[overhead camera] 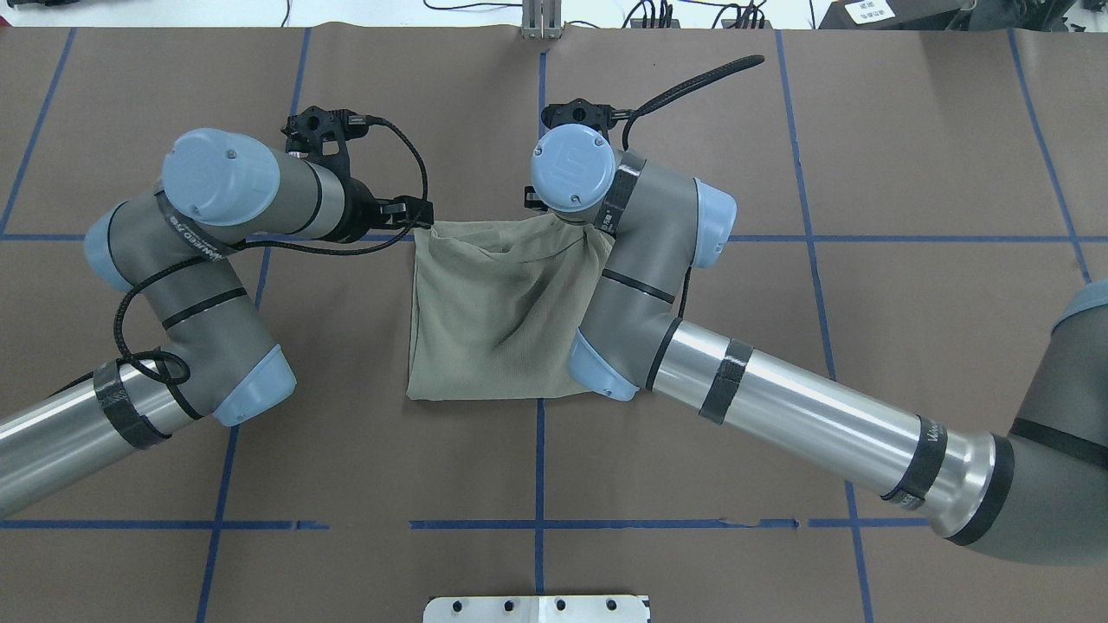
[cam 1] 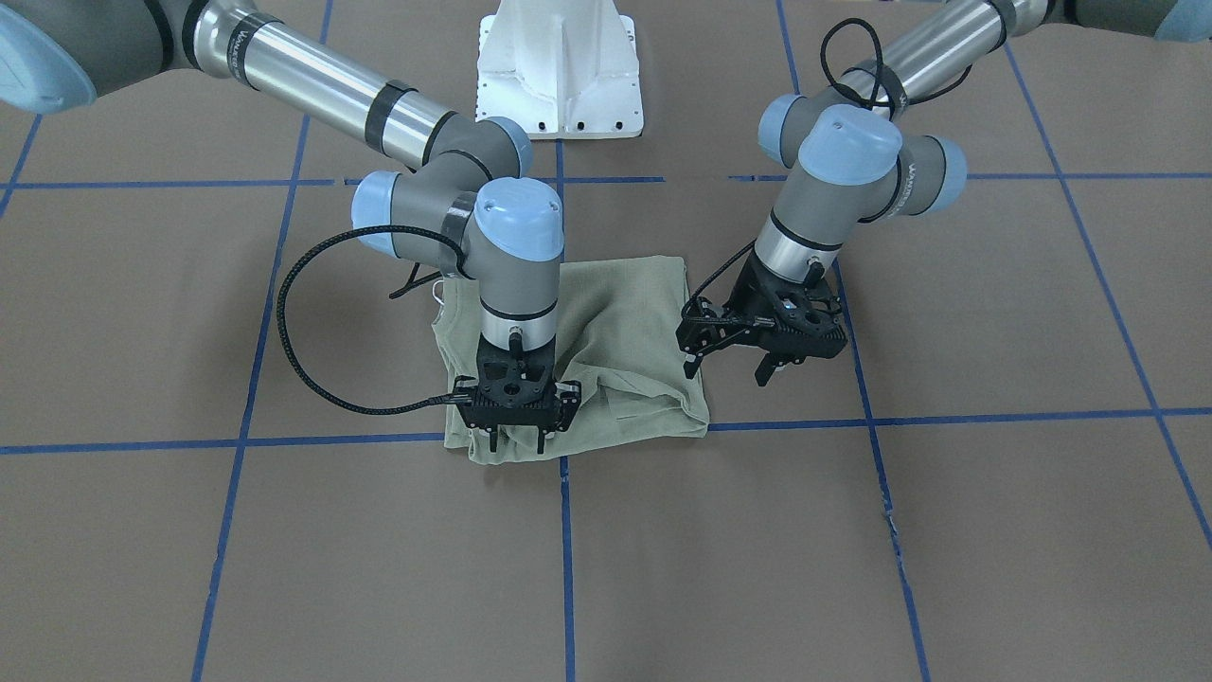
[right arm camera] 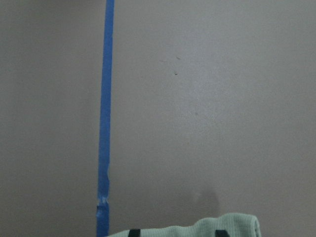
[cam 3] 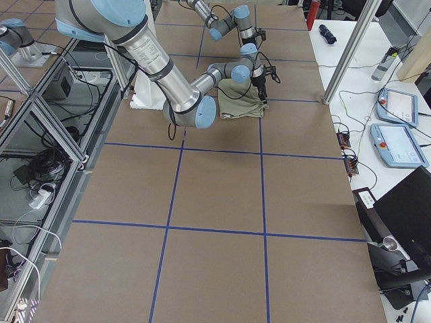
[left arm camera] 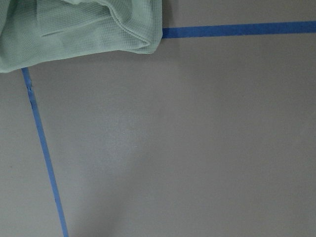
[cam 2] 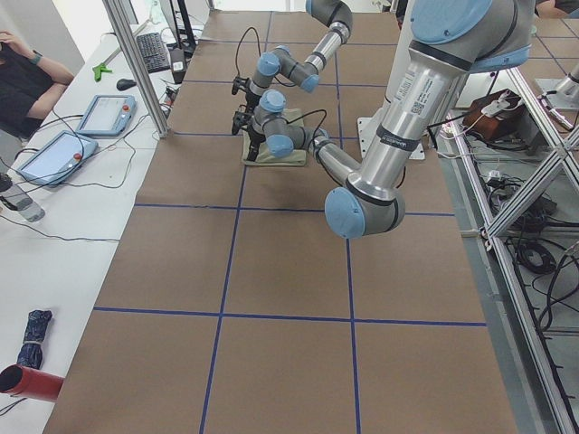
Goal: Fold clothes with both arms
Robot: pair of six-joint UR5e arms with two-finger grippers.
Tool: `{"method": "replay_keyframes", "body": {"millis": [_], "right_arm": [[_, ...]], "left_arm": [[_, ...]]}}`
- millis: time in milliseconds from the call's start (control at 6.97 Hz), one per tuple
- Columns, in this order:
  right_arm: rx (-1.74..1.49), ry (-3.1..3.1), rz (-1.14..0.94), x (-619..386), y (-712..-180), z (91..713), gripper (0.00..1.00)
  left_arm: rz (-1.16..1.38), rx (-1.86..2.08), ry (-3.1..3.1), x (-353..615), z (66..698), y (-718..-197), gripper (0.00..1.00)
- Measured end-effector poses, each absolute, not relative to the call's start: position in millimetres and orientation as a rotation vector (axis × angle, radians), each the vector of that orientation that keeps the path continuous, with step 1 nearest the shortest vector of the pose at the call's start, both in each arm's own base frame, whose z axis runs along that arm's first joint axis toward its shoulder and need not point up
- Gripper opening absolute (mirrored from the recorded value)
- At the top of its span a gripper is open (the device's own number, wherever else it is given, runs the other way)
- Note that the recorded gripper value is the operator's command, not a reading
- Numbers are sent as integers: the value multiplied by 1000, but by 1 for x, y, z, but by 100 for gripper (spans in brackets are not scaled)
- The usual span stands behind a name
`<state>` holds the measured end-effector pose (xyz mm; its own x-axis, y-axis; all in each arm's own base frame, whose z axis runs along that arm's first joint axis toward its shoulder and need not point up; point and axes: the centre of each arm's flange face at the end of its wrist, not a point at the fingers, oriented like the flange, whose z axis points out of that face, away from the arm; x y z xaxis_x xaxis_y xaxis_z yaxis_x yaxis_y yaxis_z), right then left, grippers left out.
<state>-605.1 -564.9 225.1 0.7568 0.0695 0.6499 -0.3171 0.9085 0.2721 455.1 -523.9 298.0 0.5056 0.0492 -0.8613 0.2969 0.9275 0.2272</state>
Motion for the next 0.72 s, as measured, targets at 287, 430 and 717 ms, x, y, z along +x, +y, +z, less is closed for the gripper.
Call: {"method": "replay_keyframes", "body": {"millis": [287,430,717], "right_arm": [[379,-684,212,-609,-560,227,0],[379,-688,214,-610,-559,225,0],[380,-700,223,-608,-560,217,0]], "left_arm": [[-155,369,1036,455,298,-524,100],[-155,369,1036,455,299,-524,100],[-156,369,1036,455,299,-524,100]]}}
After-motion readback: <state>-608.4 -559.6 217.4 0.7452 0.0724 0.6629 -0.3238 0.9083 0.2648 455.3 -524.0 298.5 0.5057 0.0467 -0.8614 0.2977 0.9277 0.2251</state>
